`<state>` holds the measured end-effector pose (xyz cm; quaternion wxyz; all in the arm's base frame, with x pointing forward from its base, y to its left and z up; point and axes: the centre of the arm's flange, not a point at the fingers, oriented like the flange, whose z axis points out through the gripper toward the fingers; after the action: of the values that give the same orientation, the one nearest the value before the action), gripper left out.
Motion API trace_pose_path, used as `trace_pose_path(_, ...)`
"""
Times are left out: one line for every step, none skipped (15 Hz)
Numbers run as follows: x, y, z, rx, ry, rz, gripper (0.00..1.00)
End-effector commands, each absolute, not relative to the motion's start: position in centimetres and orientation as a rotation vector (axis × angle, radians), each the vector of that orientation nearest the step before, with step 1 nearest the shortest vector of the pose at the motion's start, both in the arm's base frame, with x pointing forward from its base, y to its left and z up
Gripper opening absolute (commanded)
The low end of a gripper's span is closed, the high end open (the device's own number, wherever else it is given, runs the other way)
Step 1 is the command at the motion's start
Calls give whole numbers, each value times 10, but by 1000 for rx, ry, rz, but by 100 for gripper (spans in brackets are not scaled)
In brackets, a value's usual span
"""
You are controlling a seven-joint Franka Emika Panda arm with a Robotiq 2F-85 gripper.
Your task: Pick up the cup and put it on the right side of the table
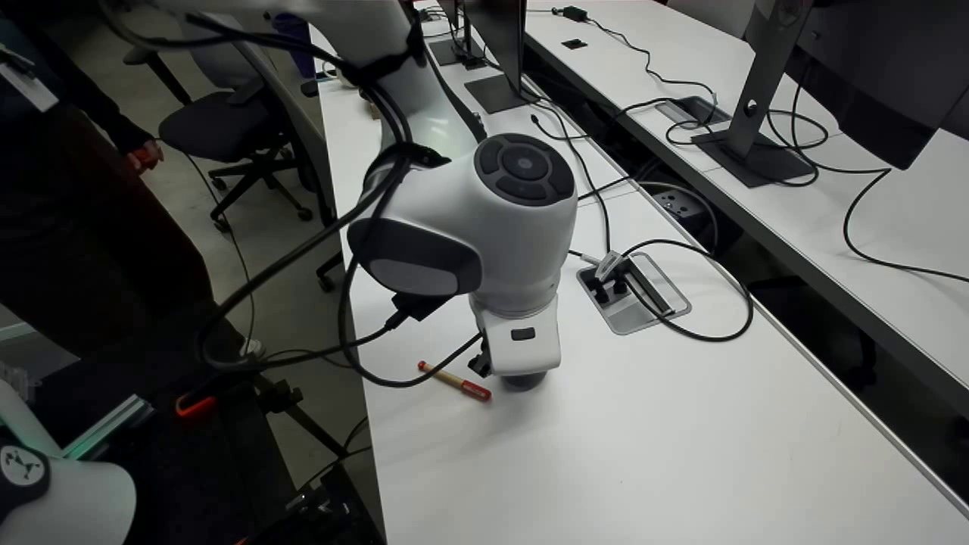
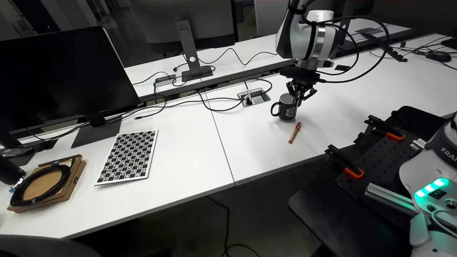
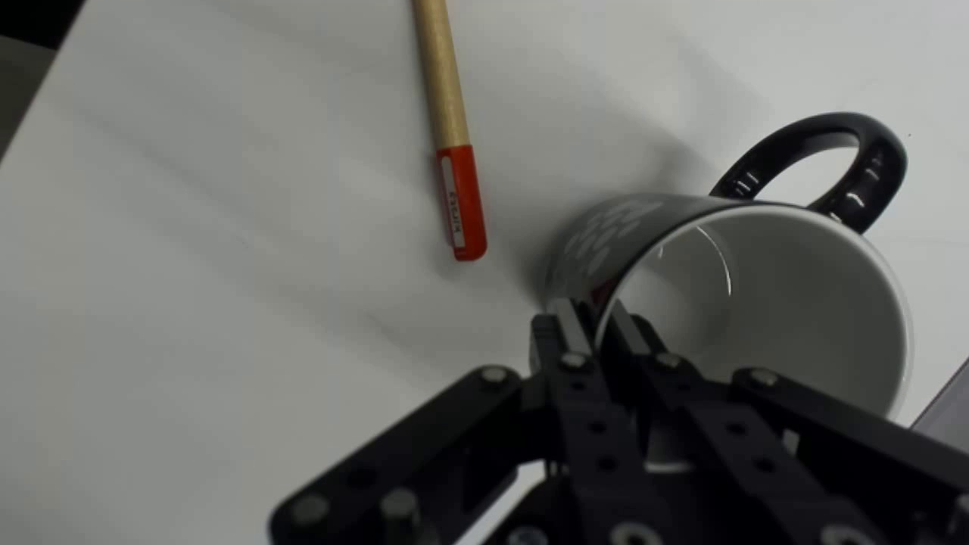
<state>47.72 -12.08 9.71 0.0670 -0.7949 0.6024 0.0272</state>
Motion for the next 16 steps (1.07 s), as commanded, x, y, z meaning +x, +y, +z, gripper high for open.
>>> trace_pose_path(486,-116,96,-2446,1787,112,2)
trace_pose_path(487,-114,94,-2458,1778,122,2)
trace_pose_path(488,-112,92,-2470,1773,131,2)
trace_pose_path(488,-111,90,-2480,1767,140,2)
trace_pose_path(488,-110,88,-2489,1762,148,2)
trace_pose_path(489,-109,86,-2497,1759,154,2)
trace_pose_path(489,-108,85,-2504,1756,158,2)
trace_pose_path(489,-108,83,-2510,1753,162,2)
trace_pose_path(489,-108,82,-2513,1753,166,2)
trace_pose_path(490,-109,82,-2512,1754,167,2)
trace_pose_path(490,-109,81,-2510,1754,173,2)
trace_pose_path(490,-110,81,-2507,1757,177,34)
trace_pose_path(490,-110,81,-2504,1762,178,35)
trace_pose_path(490,-111,82,-2499,1767,171,41)
trace_pose_path(490,-112,83,-2497,1769,168,48)
trace_pose_path(490,-113,84,-2496,1772,163,56)
